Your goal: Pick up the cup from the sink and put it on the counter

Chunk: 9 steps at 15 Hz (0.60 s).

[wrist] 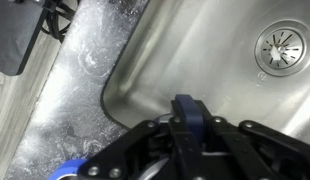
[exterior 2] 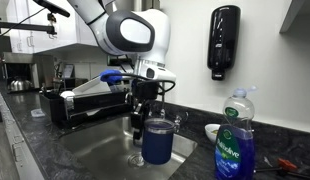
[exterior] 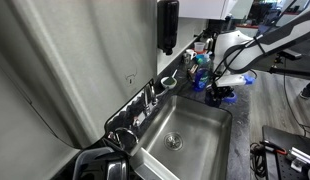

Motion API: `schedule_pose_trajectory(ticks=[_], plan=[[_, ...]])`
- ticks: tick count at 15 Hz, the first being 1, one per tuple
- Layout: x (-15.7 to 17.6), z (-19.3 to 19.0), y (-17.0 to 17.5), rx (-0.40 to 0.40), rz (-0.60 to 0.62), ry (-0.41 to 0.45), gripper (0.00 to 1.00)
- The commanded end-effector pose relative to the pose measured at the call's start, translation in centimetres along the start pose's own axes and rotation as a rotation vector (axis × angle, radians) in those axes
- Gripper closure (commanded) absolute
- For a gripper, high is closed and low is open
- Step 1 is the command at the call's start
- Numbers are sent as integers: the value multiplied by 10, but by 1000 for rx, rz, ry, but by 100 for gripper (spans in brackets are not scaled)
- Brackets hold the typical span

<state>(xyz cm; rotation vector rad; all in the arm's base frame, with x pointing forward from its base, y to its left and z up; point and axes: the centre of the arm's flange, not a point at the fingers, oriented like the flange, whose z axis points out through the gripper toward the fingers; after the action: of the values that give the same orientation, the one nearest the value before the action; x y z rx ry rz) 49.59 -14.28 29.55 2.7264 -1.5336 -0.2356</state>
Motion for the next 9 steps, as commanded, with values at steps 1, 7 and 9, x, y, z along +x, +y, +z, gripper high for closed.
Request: schedule_pose_trajectory(ticks=[1,7,9], plan=[[13,1,-10,25,60,-7,96],[42,-1,-11,43,134,29,96],[54,-1,-6,47,161,36,96]])
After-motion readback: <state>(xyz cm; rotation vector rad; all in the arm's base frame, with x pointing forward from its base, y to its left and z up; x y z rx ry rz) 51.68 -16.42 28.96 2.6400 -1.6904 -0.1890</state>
